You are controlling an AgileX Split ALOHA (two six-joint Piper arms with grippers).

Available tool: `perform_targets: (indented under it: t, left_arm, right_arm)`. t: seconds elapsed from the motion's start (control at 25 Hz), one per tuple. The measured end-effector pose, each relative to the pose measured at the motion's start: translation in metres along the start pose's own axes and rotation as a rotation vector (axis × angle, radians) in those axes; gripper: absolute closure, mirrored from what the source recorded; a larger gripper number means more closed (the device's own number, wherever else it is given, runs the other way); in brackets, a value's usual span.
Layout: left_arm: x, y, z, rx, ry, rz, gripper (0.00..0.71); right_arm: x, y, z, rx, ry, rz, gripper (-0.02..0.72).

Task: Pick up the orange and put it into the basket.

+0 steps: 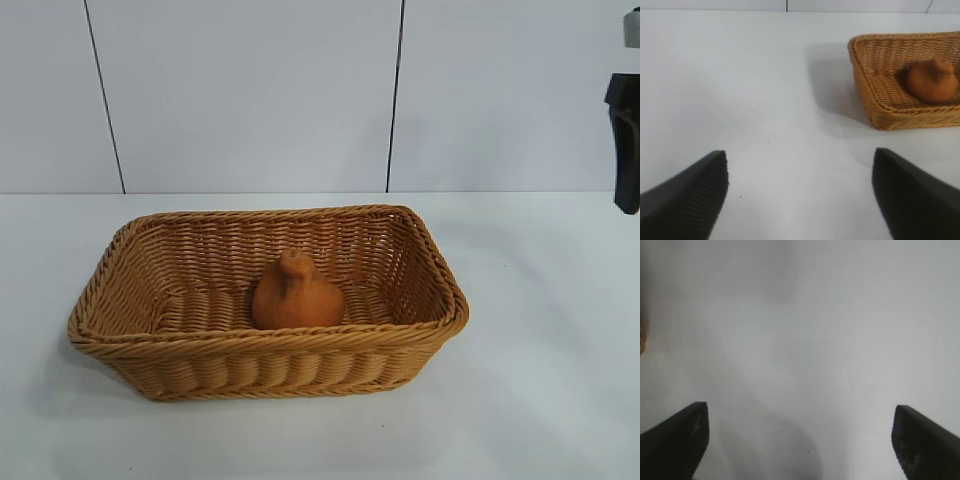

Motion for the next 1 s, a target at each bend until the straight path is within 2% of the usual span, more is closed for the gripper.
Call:
perform_targets:
  t: [0.28, 0.48, 0.8, 1.0]
  left_arm:
    - [0.000, 0.000, 0.000, 0.000, 0.000, 0.000, 0.143]
    - [0.000, 0.000, 0.000, 0.000, 0.000, 0.000, 0.143]
    - [0.000, 0.000, 0.000, 0.000, 0.000, 0.000, 0.143]
    - [0.000, 0.000, 0.000, -0.001, 0.000, 0.002, 0.143]
  right_arm:
    - [0.071, 0.016, 0.003, -0.002, 0.000, -0.054, 0.021]
    - [0.112, 0.011, 0.004, 0.001, 0.004, -0.166, 0.021]
    - [0.160, 0.006, 0.006, 0.018, 0.046, -0.406, 0.021]
    - [0.172, 0.025, 0.006, 0.027, 0.047, -0.575, 0.021]
Point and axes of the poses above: a point on each arm's last joint axis where the gripper is mounted, y pointing back along that axis away from the gripper, z along the wrist's bending axis when the last joint is at zero, x = y × z, the point moved 9 cm from there along -y, pointing out along that axis toward the gripper, and after that the axes turned 3 degrees about y, right-handed, at the moved point
